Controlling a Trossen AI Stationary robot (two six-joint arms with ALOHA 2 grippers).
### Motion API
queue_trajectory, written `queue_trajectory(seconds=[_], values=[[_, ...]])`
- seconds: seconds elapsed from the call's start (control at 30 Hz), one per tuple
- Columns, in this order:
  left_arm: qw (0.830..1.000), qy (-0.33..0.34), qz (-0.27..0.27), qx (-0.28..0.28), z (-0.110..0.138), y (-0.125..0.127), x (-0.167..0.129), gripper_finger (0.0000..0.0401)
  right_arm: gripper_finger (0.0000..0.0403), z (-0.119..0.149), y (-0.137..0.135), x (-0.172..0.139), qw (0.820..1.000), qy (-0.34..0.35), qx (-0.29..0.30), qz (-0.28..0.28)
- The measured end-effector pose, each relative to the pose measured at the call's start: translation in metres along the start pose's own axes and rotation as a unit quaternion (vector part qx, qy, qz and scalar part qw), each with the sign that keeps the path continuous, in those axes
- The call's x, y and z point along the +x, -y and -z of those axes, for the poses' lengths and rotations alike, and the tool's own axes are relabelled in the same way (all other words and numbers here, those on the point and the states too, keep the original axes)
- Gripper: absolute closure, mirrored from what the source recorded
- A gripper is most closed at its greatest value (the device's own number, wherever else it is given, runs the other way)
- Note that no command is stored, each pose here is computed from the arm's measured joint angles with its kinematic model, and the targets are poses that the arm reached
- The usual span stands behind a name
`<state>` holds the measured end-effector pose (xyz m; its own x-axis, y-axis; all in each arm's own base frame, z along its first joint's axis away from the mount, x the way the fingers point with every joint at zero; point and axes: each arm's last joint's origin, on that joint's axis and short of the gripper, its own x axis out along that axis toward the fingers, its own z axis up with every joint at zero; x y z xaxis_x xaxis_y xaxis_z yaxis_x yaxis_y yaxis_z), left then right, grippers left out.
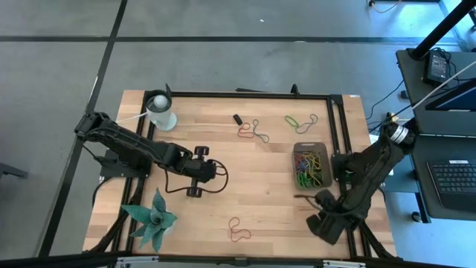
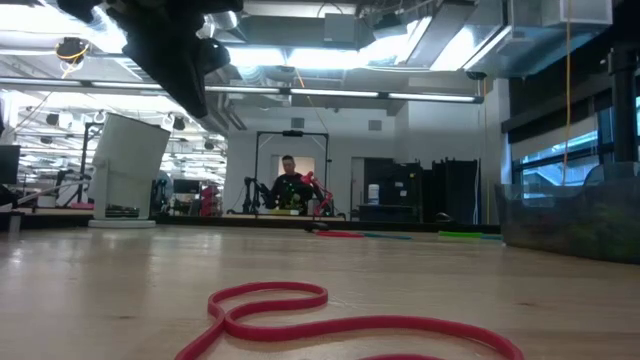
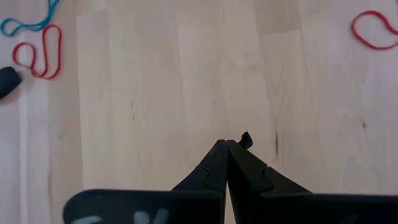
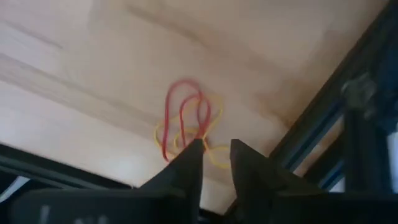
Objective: Pick and place rubber bands into bin
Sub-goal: Put the red rubber band into the black bin
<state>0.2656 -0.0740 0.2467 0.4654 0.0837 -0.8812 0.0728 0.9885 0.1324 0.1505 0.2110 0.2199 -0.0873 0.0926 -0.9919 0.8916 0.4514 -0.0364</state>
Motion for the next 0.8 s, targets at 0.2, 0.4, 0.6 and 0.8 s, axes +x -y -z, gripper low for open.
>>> queue_trajectory(seconds=[0.2,0.4,0.6,0.8], values=[[1.0,0.0,0.004,-0.01,0.0,0.003,-0.001,0.04,0.0267,0.012,-0.018,0.025,1.0,-0.011,0.001,-0.011],[1.0,-0.001,0.02,-0.007,0.001,0.006,-0.001,0.0399,0.0228,0.014,-0.028,0.046,1.0,-0.002,0.002,0.006],[1.0,-0.001,0.02,-0.008,0.001,0.006,-0.001,0.04,0.0215,0.016,-0.035,0.061,1.0,-0.006,-0.006,0.019],[1.0,-0.001,0.02,-0.008,0.001,0.006,-0.001,0.04,0.026,0.017,-0.039,0.068,1.0,-0.01,-0.01,0.015]])
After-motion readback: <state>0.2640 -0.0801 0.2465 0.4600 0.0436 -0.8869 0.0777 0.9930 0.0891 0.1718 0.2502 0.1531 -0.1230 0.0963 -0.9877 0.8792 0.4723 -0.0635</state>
